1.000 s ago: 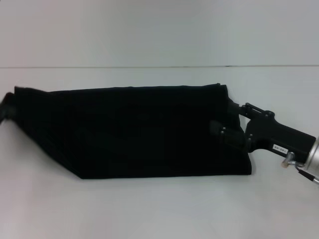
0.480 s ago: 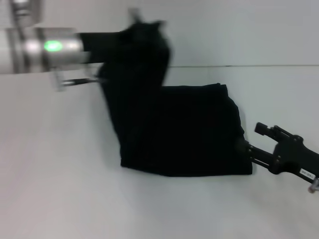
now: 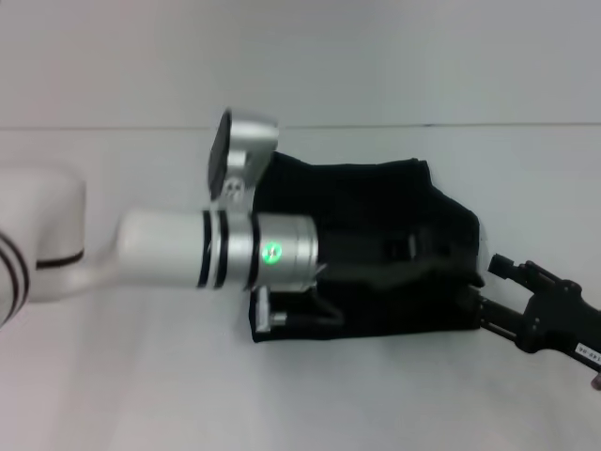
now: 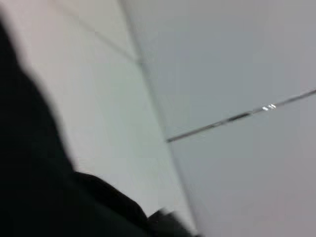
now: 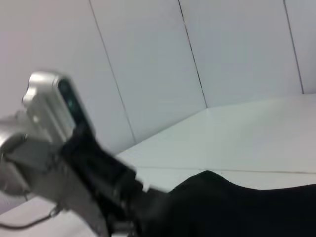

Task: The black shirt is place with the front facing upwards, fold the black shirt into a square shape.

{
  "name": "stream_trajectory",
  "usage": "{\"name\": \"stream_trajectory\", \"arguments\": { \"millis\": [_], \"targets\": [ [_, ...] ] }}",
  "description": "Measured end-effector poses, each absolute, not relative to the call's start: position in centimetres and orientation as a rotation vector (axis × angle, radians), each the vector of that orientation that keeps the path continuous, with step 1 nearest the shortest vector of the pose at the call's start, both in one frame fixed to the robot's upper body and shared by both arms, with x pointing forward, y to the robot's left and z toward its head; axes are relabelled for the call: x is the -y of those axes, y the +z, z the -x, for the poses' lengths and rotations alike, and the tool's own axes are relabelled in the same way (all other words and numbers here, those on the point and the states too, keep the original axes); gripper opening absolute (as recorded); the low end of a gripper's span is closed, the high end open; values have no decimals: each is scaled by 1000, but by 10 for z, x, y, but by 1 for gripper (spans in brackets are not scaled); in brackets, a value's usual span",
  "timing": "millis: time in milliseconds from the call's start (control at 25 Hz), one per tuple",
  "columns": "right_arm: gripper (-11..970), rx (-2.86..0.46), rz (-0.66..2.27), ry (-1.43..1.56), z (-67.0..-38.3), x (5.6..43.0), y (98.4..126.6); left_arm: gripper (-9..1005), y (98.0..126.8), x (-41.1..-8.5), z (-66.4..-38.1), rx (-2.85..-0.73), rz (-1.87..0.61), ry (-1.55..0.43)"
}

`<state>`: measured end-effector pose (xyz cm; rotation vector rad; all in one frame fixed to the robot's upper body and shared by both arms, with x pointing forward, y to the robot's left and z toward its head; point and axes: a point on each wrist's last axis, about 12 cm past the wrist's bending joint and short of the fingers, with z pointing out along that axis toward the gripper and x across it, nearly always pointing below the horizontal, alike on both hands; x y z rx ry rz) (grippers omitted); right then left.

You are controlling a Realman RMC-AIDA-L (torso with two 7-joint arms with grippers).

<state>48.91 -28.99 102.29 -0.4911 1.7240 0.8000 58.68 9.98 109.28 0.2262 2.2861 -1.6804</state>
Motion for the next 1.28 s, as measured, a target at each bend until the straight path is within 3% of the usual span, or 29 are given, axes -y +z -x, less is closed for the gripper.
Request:
{"name": "stream_trajectory", "arguments": {
  "millis": [160, 680, 1000, 1280],
  "targets": [
    [838, -1739, 502, 794, -494, 286, 1022, 46, 1082, -113, -581, -2270, -156, -1679],
    [838, -1787, 685, 858, -478, 282, 1014, 45, 1111, -135, -606, -2135, -144, -1628],
    [838, -1807, 715, 812, -520, 253, 1019, 45, 1117, -136, -604, -2113, -182, -1661],
    [838, -1812, 660, 699, -554, 248, 1031, 46, 1123, -143, -603, -2067, -189, -1694]
  ]
}}
